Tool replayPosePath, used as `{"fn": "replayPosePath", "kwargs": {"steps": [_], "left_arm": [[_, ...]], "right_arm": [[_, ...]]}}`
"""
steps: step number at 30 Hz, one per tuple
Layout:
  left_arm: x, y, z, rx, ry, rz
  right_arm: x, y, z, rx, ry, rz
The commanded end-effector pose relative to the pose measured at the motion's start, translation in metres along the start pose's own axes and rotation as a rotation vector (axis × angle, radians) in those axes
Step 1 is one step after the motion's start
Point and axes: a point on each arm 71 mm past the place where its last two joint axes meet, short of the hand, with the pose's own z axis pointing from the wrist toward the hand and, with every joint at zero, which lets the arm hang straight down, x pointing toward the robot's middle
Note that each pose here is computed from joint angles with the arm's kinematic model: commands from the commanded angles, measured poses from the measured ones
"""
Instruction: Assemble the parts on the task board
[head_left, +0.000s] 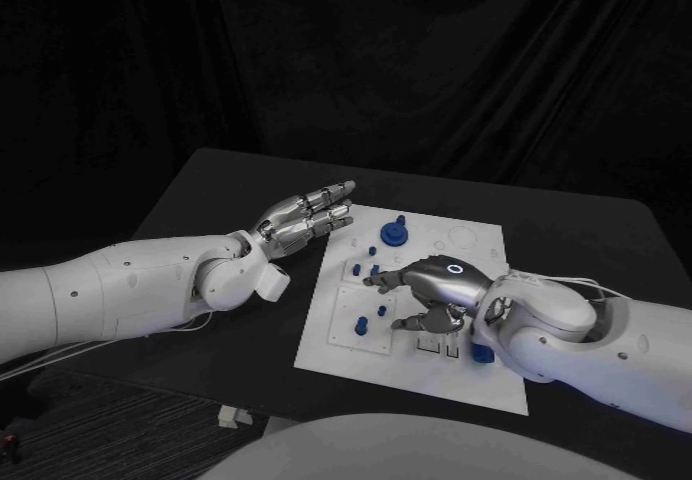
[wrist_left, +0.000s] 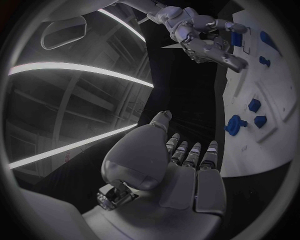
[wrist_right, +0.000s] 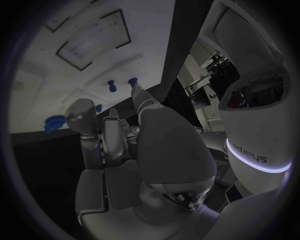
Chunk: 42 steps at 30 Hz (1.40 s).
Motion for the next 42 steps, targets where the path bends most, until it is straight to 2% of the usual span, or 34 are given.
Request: {"fn": "replayPosePath", "kwargs": {"steps": [1, 5, 8, 13, 21, 22, 23, 27, 29, 33, 42], "left_arm": [[0.0002, -0.0009, -0.0006, 0.014, 0.001, -0.003], [-0.0012, -0.0015, -0.0020, 0.021, -0.010, 0.003], [-0.0020, -0.0019, -0.0028, 0.030, -0.019, 0.008], [-0.0015, -0.0014, -0.0028, 0.046, -0.029, 0.014], [-0.0015, 0.0045, -0.0082, 0.060, -0.057, 0.022], [-0.0016, 0.0048, -0.0085, 0.061, -0.059, 0.022], [-0.0019, 0.0056, -0.0094, 0.063, -0.064, 0.025], [-0.0014, 0.0080, -0.0100, 0.063, -0.067, 0.023], [-0.0007, 0.0092, -0.0099, 0.061, -0.065, 0.021], [0.0005, 0.0112, -0.0100, 0.056, -0.060, 0.015], [0.0011, 0.0140, -0.0106, 0.046, -0.052, 0.005]], "right_arm": [[-0.026, -0.002, -0.015, 0.023, -0.158, -0.017], [-0.048, -0.015, -0.039, 0.098, -0.201, -0.032], [-0.055, -0.028, -0.054, 0.171, -0.193, -0.009], [-0.053, -0.056, -0.076, 0.323, -0.103, 0.057], [-0.027, -0.090, -0.107, 0.590, 0.047, 0.192], [-0.026, -0.091, -0.108, 0.602, 0.055, 0.194], [-0.022, -0.095, -0.111, 0.641, 0.086, 0.201], [-0.012, -0.101, -0.117, 0.726, 0.166, 0.208], [-0.009, -0.103, -0.119, 0.756, 0.195, 0.209], [-0.005, -0.104, -0.119, 0.787, 0.217, 0.209], [0.000, -0.099, -0.112, 0.797, 0.242, 0.209]]}}
